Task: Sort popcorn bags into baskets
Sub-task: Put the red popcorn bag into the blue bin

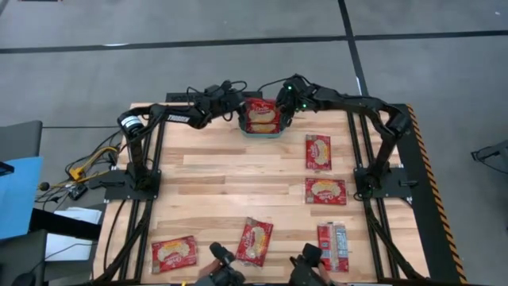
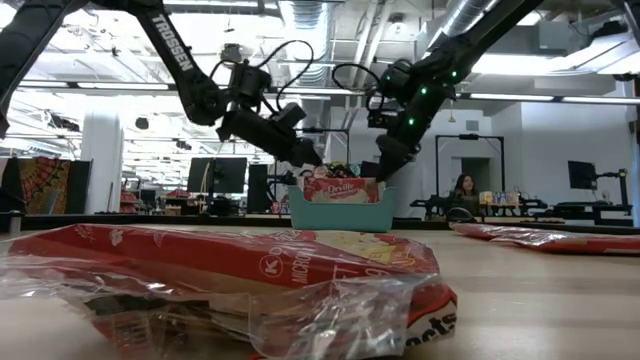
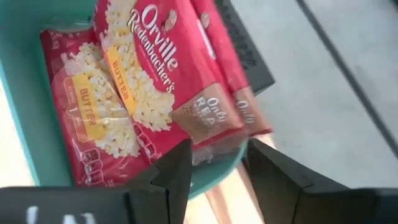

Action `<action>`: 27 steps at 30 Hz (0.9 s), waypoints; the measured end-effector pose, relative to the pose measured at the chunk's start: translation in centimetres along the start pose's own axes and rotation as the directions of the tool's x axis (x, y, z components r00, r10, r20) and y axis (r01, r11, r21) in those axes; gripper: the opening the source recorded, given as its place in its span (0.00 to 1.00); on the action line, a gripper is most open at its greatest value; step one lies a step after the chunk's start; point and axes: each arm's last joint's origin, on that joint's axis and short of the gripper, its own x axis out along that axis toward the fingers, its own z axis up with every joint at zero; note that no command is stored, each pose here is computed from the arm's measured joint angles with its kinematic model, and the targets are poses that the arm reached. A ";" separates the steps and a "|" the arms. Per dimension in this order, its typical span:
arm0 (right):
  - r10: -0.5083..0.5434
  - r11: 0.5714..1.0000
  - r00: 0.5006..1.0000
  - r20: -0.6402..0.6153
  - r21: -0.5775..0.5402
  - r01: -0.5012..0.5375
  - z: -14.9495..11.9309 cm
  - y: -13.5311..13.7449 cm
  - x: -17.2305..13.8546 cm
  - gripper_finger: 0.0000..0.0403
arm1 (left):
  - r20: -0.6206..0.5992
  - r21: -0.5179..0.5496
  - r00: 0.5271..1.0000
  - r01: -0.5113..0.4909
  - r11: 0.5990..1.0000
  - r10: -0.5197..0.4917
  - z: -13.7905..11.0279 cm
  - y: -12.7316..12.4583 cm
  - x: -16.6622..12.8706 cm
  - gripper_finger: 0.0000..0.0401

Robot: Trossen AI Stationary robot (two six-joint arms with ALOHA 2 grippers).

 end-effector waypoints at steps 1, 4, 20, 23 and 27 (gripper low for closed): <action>-0.009 1.000 1.000 0.012 -0.002 0.009 0.2 0.1 -0.5 0.46 | 0.001 0.012 1.000 -0.012 1.000 0.012 0.5 0.1 -0.2 0.38; -0.022 1.000 0.997 0.072 0.011 0.021 1.1 0.2 -2.8 0.49 | -0.009 0.033 1.000 -0.019 0.999 0.020 2.4 0.5 -1.4 0.38; 0.155 0.978 0.892 0.426 0.063 -0.200 -0.9 9.9 -10.5 0.40 | -0.458 -0.264 0.672 0.523 0.810 -0.583 8.4 -9.5 -18.3 0.32; 0.219 0.966 0.874 0.434 0.029 -0.256 -1.4 12.2 -10.9 0.40 | -0.488 -0.360 0.580 0.548 0.755 -0.653 9.6 -11.6 -22.6 0.32; 0.304 0.947 0.858 0.414 -0.030 -0.321 -1.9 15.1 -11.6 0.39 | -0.511 -0.482 0.449 0.557 0.677 -0.733 10.2 -14.3 -27.8 0.36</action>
